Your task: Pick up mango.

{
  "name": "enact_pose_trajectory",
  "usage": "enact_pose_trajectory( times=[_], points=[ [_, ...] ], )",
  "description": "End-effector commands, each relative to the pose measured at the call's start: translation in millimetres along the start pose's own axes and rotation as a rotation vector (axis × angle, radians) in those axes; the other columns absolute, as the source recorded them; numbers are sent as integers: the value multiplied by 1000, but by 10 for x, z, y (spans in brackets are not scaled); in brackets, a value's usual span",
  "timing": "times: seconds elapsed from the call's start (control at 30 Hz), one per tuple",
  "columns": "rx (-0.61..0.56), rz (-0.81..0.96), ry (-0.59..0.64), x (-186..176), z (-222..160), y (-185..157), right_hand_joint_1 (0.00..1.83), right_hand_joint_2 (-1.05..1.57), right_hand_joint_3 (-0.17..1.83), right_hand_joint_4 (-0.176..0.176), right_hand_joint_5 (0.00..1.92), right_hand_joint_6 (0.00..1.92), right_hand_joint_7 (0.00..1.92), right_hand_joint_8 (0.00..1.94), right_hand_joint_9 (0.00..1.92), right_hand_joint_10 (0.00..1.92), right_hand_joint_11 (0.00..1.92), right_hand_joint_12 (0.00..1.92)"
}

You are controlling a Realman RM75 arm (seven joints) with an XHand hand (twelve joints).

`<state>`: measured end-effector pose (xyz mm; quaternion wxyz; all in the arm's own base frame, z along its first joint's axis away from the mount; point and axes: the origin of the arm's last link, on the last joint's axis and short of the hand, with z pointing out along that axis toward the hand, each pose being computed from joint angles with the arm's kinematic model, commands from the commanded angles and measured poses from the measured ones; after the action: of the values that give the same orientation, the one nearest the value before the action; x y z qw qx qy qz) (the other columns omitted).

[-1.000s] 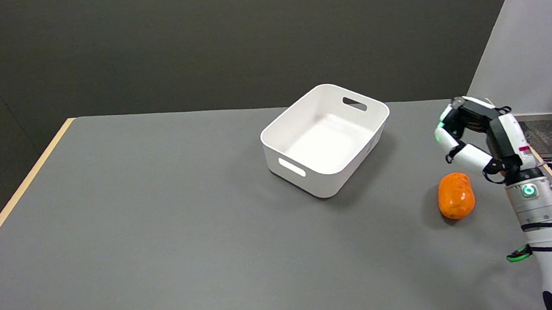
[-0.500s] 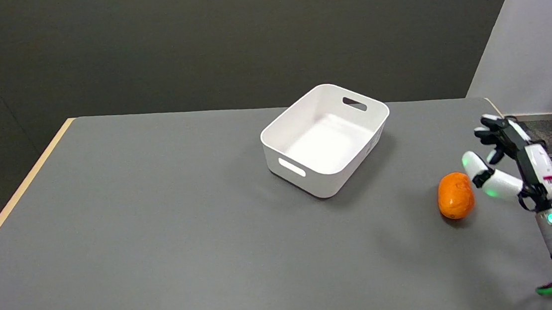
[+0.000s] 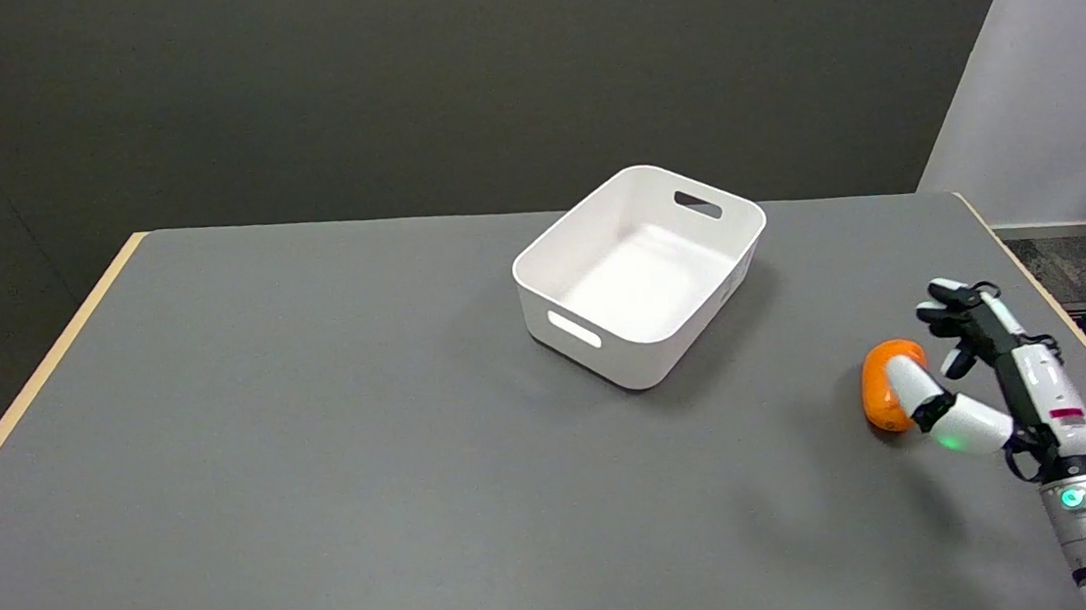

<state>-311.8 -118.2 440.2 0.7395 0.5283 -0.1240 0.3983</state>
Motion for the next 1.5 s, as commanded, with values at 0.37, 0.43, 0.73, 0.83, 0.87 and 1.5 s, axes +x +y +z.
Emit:
enact_pose_trajectory(
  times=[0.37,0.43,0.73,0.83,0.87,1.5],
  points=[
    [-110,-66,-57,-88,438,4,502,633,796,-176,191,512,354,635,278,1097,543,1797],
    [-149,-75,-61,-60,487,80,502,633,796,-176,191,512,353,634,277,1096,543,1797],
    [-330,-176,-43,156,516,273,505,633,796,-176,188,510,334,624,258,1076,539,1798],
    [-353,-226,-24,266,593,215,509,633,794,-176,186,511,326,627,249,1071,539,1800],
    [-353,-236,-16,296,619,190,509,633,793,-176,185,511,322,627,245,1068,539,1801],
    [-95,-107,-124,-152,687,-920,494,640,788,-176,154,488,306,622,236,1053,553,1803]
  ],
)
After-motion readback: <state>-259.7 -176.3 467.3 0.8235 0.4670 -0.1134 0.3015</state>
